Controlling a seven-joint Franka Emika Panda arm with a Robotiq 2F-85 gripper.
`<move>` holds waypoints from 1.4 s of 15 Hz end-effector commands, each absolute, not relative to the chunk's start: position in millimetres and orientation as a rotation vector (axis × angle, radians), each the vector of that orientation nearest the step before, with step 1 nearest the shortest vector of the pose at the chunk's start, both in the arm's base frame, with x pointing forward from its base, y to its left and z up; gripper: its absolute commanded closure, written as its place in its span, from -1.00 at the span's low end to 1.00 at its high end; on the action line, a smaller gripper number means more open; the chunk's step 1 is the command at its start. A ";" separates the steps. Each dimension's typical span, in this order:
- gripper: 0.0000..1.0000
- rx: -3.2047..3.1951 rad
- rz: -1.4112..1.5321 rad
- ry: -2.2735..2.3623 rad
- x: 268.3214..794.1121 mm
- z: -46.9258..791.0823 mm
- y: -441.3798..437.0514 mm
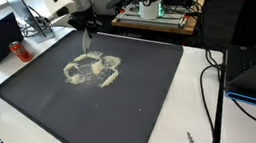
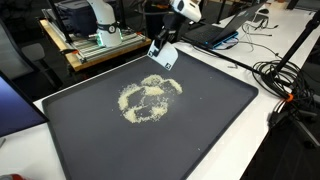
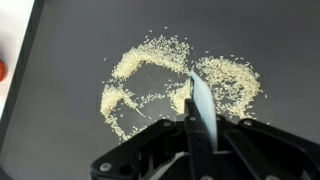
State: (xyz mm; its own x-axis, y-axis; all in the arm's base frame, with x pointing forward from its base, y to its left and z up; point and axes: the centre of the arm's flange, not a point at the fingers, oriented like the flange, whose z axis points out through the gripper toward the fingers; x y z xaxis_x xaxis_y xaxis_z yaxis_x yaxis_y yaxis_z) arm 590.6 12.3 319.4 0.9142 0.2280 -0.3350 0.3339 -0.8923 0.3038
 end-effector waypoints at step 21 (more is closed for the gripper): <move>0.98 3.178 -0.245 -0.508 583.6 320.5 -161.1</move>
